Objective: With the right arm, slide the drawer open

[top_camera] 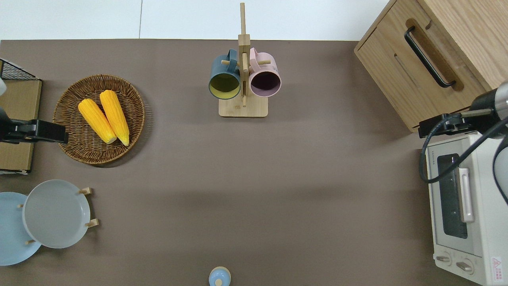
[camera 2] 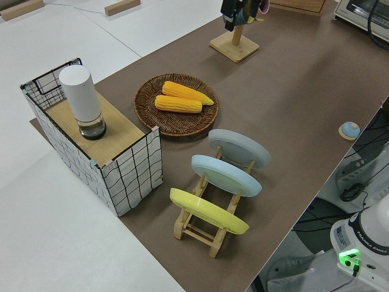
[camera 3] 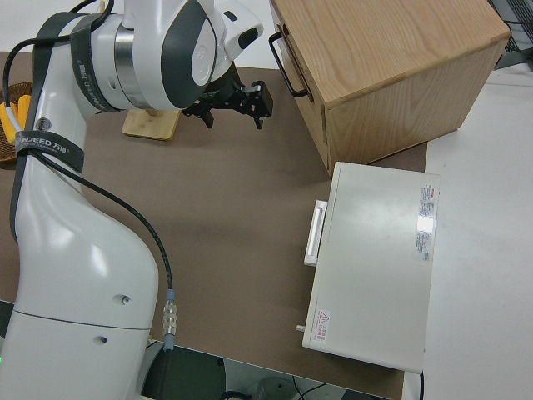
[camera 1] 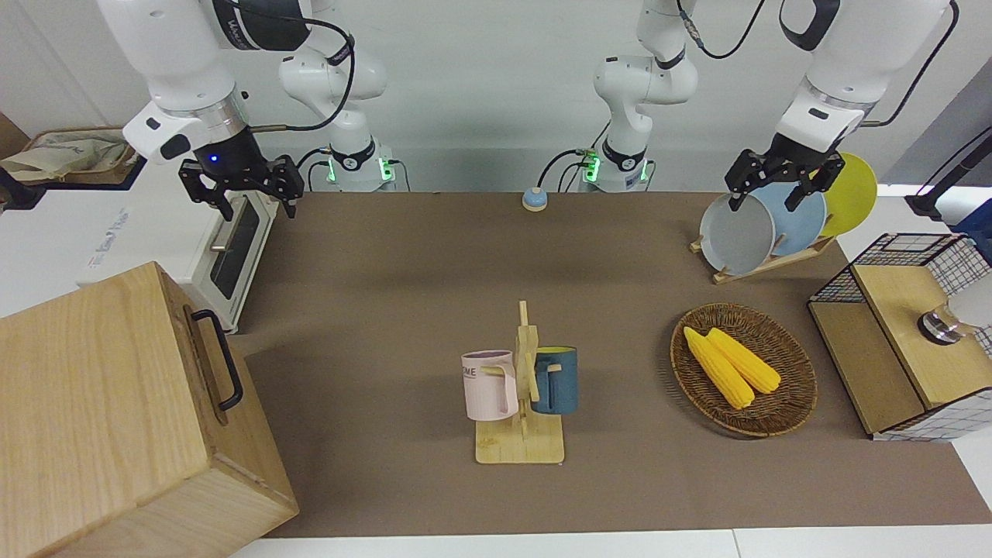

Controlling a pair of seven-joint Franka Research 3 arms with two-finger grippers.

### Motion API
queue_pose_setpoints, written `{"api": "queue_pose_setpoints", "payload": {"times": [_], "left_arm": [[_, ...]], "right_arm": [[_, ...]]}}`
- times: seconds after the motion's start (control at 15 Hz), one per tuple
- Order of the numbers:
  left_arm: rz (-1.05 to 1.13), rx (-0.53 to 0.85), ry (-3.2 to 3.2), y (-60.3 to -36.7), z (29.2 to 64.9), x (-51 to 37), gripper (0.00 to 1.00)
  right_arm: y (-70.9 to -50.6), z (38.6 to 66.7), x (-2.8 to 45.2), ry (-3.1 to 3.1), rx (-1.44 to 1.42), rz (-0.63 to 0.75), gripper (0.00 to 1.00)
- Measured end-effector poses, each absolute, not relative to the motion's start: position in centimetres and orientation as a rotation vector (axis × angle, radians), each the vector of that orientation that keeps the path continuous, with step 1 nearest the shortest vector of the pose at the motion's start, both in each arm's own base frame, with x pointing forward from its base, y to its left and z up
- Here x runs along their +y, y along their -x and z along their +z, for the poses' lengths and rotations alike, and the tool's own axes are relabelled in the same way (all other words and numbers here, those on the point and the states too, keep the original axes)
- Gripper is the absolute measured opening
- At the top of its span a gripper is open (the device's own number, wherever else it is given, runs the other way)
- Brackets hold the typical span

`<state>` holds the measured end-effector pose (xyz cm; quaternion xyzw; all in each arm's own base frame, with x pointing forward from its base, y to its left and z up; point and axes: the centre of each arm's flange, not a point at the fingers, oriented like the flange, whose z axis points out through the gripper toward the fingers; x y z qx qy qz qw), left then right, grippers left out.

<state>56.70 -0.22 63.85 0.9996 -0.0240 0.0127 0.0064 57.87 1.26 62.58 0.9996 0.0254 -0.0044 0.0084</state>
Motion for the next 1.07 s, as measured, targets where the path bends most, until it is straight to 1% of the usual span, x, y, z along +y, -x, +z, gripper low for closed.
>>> {"api": "queue_pose_setpoints", "payload": {"times": [1.07], "left_arm": [[0.040, -0.075, -3.128, -56.7, 63.9, -0.2, 1.00]], "right_arm": [[-57.9, 63.3, 0.1, -3.121, 0.048, 0.011, 0.99]]}}
